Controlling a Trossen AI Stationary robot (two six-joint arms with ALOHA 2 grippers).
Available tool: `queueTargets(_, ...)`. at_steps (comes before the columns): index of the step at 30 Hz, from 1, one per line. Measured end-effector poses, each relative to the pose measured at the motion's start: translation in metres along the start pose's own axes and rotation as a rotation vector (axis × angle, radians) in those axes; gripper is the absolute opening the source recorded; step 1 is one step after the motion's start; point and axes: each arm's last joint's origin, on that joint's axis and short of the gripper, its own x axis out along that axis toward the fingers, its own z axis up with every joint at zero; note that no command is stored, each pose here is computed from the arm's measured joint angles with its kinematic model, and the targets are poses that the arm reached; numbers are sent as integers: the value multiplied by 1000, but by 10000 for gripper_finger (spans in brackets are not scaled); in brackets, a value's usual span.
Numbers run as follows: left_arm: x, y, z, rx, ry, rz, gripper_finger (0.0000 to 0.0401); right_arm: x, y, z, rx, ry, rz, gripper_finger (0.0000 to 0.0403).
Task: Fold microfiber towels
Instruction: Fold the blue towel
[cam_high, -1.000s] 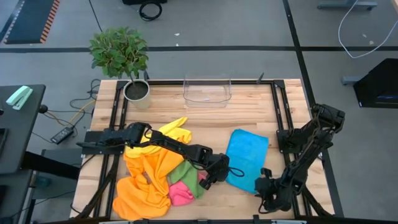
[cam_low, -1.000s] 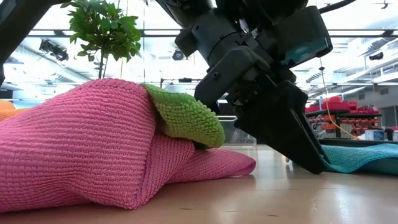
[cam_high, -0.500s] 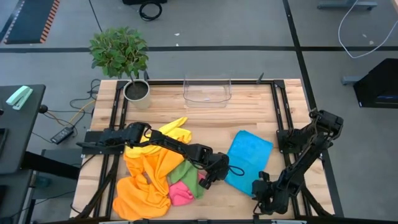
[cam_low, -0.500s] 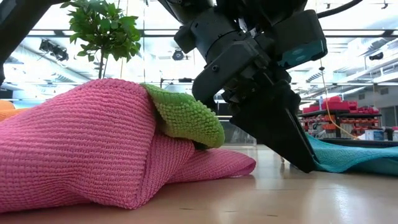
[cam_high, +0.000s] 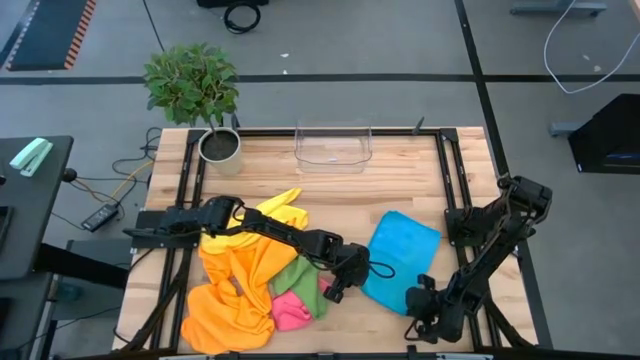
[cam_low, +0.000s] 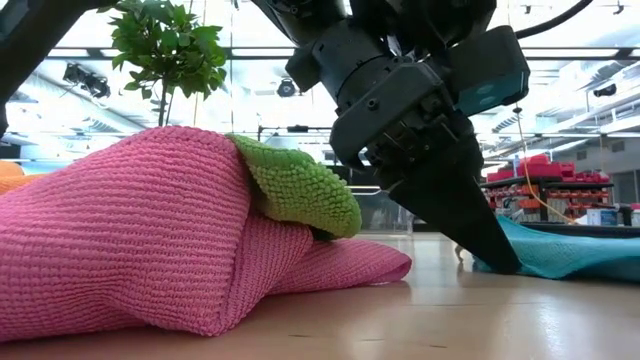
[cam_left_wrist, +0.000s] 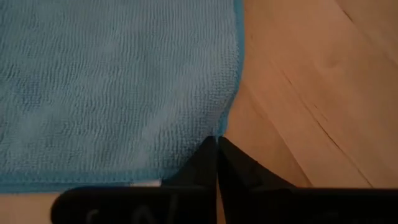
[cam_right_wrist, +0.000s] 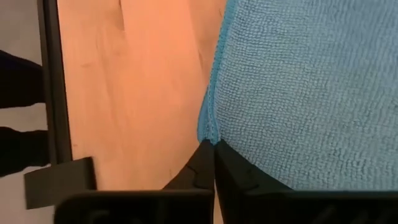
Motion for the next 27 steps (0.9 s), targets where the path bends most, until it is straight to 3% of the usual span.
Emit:
queueTargets(4,-6,3,2,-50,-16,-17,6,-14,-1,3,29,11,27,3)
queueTargets(13,-69,26,23,-287,-133,-148,4,-64,5,20,162,-149,188,1)
queueTargets(17,-91,33,29,-410,-176,-267,3,-83,4,27,241,-188,259,1)
queueTargets(22,-129,14,48,-497,-211,-537,3,-102,10,35,340,-227,398,0)
queueTargets(27,-157,-6,62,-558,-227,-615,3,-108,13,36,401,-278,442,0)
